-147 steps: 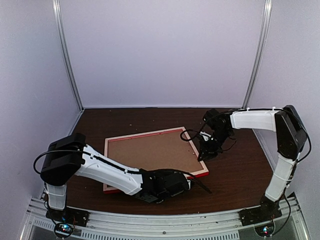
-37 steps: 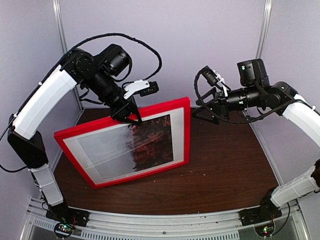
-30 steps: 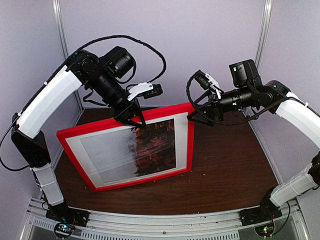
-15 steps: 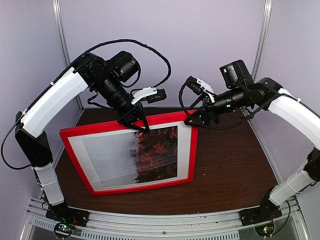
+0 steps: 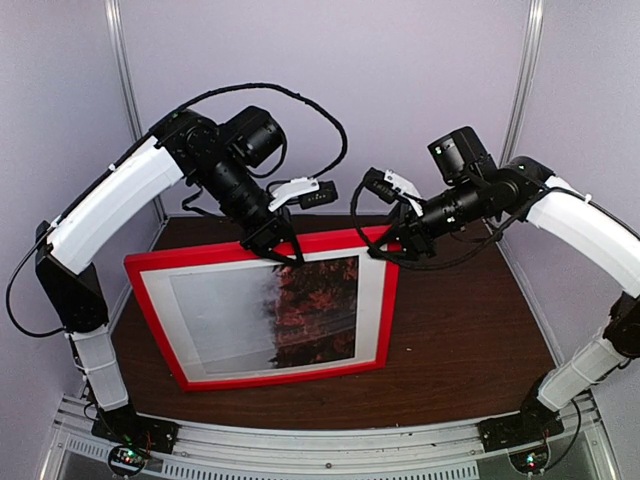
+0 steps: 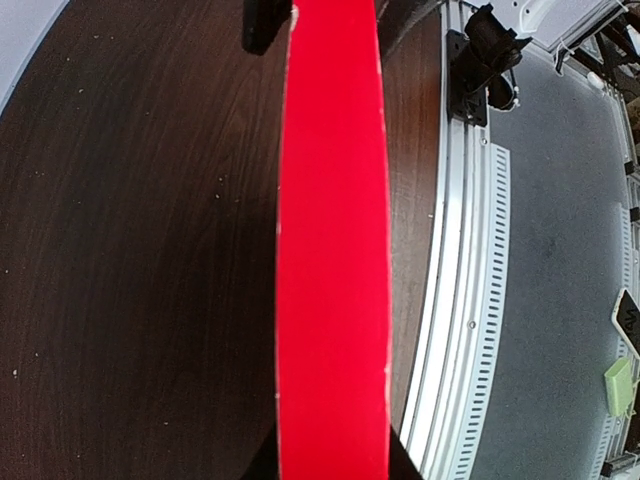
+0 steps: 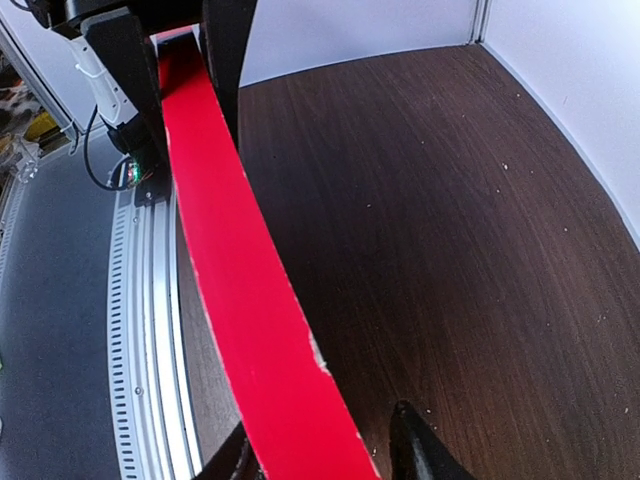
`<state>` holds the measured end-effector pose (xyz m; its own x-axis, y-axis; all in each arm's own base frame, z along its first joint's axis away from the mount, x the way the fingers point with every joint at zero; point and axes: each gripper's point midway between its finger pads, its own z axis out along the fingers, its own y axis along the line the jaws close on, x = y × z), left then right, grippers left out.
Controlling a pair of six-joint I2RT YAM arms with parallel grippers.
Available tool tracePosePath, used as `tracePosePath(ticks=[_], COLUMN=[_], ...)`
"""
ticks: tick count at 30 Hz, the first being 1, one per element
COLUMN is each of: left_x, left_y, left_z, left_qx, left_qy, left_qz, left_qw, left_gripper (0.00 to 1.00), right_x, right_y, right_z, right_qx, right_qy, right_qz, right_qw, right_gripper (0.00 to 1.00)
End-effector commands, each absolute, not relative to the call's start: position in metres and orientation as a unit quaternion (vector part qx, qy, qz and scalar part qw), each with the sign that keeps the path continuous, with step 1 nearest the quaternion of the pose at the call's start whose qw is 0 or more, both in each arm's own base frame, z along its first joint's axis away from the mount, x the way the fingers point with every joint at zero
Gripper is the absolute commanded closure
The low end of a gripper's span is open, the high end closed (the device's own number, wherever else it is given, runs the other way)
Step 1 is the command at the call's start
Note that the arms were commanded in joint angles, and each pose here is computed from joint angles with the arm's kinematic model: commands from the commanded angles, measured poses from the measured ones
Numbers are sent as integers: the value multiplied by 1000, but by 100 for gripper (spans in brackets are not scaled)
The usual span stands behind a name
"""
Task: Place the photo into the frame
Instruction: Pass from the left arm to the right
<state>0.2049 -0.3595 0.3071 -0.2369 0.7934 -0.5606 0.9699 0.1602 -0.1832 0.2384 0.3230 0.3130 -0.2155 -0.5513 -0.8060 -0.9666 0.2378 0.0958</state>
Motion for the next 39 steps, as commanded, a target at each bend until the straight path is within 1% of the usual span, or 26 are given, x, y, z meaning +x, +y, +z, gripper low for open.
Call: tracePosePath(ticks=[1,5,7,12,15,19,20,22,24,26,28,32,39], left_x=[212,216,217,222,228,242,246,252,261,269,275,286,297], left_y=[-367,-367,-366,-364,-361,-354,-350,-344,-337,-328,-315,-292,-267], left_z=[314,315,318,326,331,343,345,353,362,373,387,403,392], left_qx=[597,592,590,582,572,548,541,525,503,480,453,400,344], left_qy=[729,731,731,731,736,744,746,749,753,754,754,761,782], left_qz=[-266,-260,-258,-253,-240,-214,-206,-192,-173,-156,-136,-108,-70], left_qw=[202,217,228,252,271,317,328,356,387,420,455,499,515], left_gripper=[97,86,77,63,52,29,27,20,12,6,3,2,2], right_x=[229,227,226,223,222,228,231,235,240,248,256,272,309], right_y=[319,316,316,312,309,305,303,301,299,295,291,281,256], right_z=[319,319,318,317,316,313,311,307,304,301,299,303,297], right_qx=[-535,-532,-530,-527,-522,-505,-499,-488,-474,-455,-433,-384,-259], right_qy=[706,708,709,710,713,728,733,743,755,768,782,802,854], right_qz=[316,316,318,318,316,304,300,293,286,279,277,283,278], right_qw=[338,339,340,342,345,351,353,352,351,353,354,359,356], right_gripper=[62,73,78,86,91,98,100,100,100,100,100,100,100])
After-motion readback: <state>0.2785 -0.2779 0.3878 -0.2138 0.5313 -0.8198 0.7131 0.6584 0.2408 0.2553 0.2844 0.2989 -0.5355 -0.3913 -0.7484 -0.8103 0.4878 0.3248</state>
